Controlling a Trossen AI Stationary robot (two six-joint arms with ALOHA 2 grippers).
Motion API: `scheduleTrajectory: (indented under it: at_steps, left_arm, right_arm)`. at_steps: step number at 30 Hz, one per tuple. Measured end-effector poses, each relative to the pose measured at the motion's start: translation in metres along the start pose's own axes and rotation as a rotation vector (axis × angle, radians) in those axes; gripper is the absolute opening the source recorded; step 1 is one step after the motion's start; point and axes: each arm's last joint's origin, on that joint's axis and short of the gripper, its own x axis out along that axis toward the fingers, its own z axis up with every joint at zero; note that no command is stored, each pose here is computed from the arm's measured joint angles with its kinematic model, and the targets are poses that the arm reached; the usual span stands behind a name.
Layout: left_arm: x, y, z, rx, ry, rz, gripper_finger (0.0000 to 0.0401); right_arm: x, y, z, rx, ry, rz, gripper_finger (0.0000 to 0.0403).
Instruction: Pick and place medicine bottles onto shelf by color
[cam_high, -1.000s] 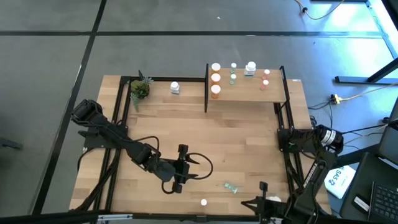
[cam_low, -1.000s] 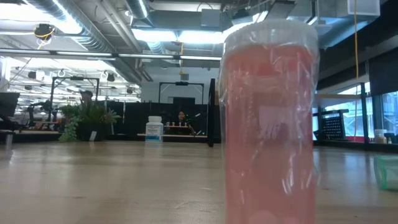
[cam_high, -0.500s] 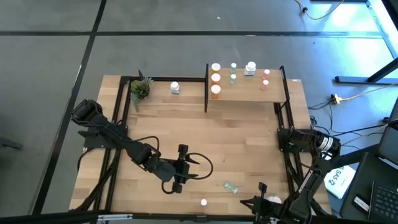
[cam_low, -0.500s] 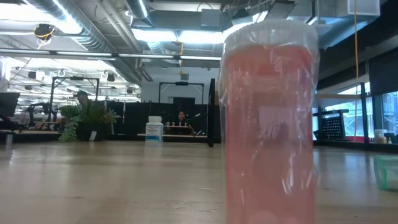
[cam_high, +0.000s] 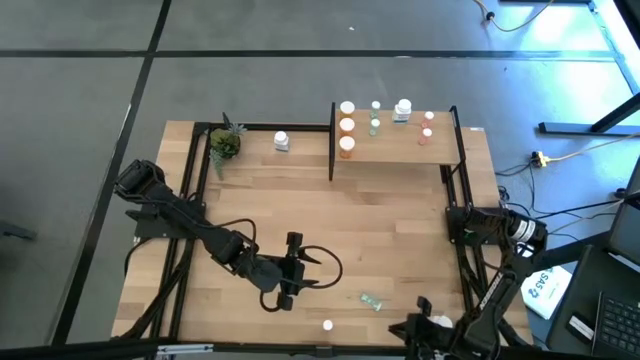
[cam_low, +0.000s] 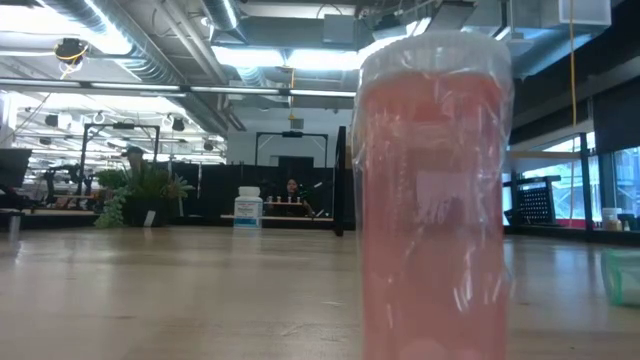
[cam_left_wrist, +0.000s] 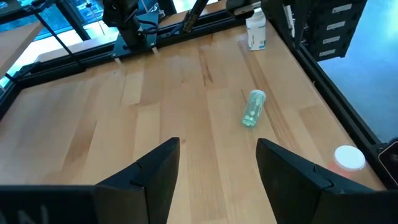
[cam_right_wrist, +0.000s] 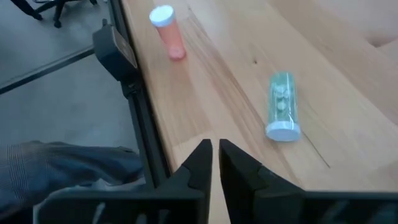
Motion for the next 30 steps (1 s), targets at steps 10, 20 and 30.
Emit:
scheduleTrajectory:
  at_steps: [10, 20, 30]
  left_arm:
    - [0.0, 0.0, 0.0, 0.0, 0.0, 0.0, 0.0206]
    - [0.0, 0.0, 0.0, 0.0, 0.0, 0.0, 0.0206]
    - [0.0, 0.0, 0.0, 0.0, 0.0, 0.0, 0.0206]
  right_arm:
    - [0.01, -0.002, 0.008, 0.015, 0.061, -0.03, 0.0143]
    - [0.029, -0.005, 0.001, -0.075, 0.044, -0.076, 0.0187]
    - [0.043, -0.009, -0.009, -0.141, 0.035, -0.123, 0.0187]
